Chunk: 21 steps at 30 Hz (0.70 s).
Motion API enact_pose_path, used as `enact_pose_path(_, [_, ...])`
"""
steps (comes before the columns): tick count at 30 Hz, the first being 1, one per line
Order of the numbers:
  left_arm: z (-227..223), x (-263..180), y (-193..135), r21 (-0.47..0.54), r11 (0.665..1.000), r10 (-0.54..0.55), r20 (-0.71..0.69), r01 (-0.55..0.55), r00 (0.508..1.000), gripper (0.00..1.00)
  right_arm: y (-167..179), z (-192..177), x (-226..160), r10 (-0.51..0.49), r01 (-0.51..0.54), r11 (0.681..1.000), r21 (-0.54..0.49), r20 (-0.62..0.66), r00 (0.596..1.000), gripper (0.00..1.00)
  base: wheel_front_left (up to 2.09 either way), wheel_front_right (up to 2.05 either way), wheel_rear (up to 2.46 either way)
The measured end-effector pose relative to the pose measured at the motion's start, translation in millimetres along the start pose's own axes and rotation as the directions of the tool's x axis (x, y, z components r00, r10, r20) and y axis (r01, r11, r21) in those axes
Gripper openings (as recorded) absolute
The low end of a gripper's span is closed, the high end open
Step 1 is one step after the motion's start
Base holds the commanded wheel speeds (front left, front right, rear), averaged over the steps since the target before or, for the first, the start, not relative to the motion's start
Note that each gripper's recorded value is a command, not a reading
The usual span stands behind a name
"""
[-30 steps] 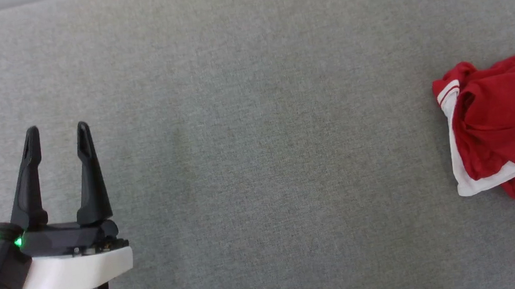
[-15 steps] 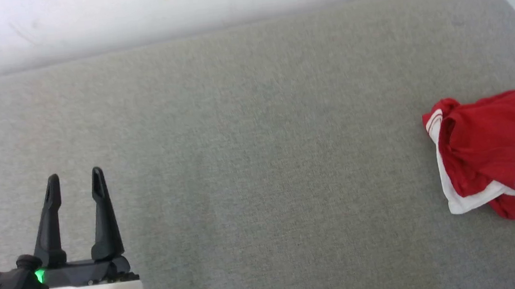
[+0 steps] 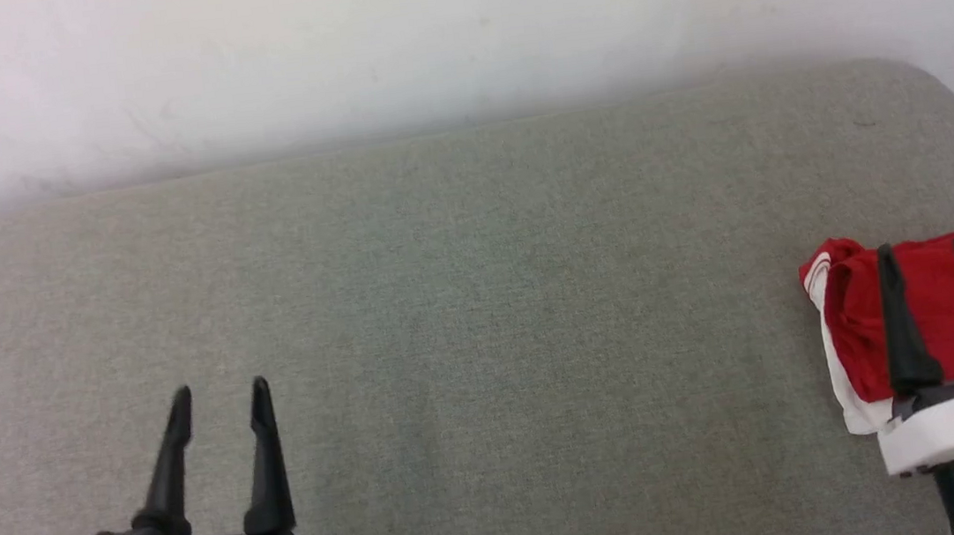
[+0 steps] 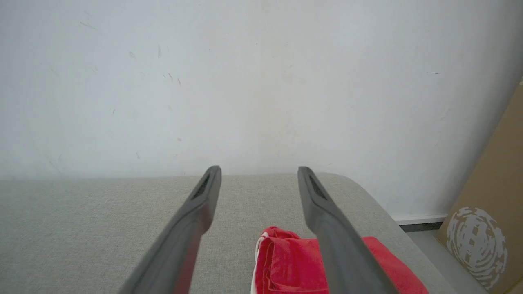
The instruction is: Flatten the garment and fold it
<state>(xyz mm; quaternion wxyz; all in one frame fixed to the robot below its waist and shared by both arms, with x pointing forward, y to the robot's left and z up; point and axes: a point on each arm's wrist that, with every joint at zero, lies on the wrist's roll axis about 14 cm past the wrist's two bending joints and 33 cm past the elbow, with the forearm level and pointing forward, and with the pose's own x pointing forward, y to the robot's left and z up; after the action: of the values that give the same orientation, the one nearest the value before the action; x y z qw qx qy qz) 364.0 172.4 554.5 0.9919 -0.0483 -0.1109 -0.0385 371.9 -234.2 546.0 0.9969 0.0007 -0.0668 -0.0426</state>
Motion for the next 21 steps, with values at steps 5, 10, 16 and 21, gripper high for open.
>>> enact_pose_path(5, [-9, -18, 1, -0.012, 1.000, 0.026, -0.038, -0.026, 0.999, 1.00, 6, -9, -12, 0.013, -0.013, 0.999, 0.046, 0.000, 1.000, 1.00, 0.00, 0.00, 0.00])
enact_pose_path(10, [-25, -34, 6, -0.008, 0.999, 0.048, -0.097, -0.049, 0.994, 1.00, 2, -25, -25, 0.000, 0.002, 0.998, 0.055, -0.037, 0.999, 1.00, 0.00, 0.00, 0.00])
enact_pose_path(16, [-26, -35, 6, -0.012, 0.999, 0.046, -0.102, -0.047, 0.994, 1.00, 7, -34, -31, 0.022, -0.021, 1.000, 0.021, -0.065, 0.998, 1.00, 0.00, 0.00, 0.00])
enact_pose_path(21, [-32, -35, 1, -0.026, 0.999, 0.033, -0.118, -0.036, 0.992, 1.00, 9, -38, -33, 0.027, -0.026, 0.999, 0.023, -0.074, 0.997, 1.00, 0.00, 0.00, 0.00])
